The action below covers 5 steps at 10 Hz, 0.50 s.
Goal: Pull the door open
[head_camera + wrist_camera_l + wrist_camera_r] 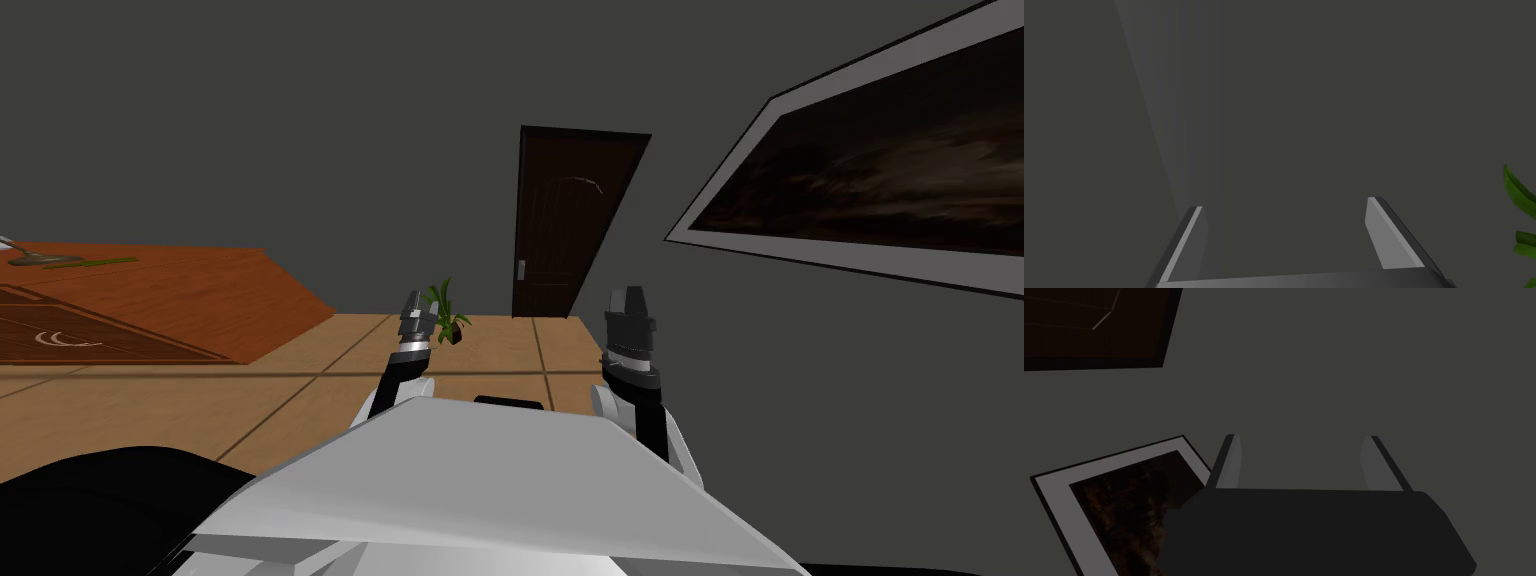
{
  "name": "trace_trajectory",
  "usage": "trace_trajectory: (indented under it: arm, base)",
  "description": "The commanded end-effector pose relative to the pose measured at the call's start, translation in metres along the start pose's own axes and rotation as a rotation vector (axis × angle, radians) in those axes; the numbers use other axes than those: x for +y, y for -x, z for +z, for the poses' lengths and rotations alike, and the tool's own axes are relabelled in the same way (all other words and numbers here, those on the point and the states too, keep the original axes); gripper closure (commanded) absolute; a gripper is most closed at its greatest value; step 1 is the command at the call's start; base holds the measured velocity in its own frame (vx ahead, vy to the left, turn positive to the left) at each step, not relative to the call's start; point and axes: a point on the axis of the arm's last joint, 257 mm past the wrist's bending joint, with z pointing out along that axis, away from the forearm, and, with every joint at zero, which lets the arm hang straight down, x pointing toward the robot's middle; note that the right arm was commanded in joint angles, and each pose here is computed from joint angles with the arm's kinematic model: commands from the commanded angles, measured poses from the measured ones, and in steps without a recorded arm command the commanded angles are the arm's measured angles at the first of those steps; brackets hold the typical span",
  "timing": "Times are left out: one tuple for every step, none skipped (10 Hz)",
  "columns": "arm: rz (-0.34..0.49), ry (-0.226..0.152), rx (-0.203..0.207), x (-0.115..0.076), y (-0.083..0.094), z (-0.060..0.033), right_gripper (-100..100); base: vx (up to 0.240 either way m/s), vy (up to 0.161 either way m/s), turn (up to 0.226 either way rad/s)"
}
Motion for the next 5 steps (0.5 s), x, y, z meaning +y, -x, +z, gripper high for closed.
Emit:
trace_trajectory:
  arm:
    - [0.046,-0.018,0.003,-0.008,-0.002,-0.0022,-100]
    - [0.06,-0.024,0.004,-0.01,-0.002,-0.0029,-100]
    - [0.088,-0.036,0.005,-0.015,-0.003,-0.0044,-100]
    - [0.119,-0.048,0.006,-0.021,-0.004,-0.006,-100]
    - [0.139,-0.057,0.006,-0.024,-0.005,-0.0071,-100]
  base:
    - [0.091,-0.005,0.032]
    - [0.147,0.018,0.036]
    - [0.171,0.022,0.024]
    - [0.181,0.013,0.038]
    - [0.141,0.018,0.03]
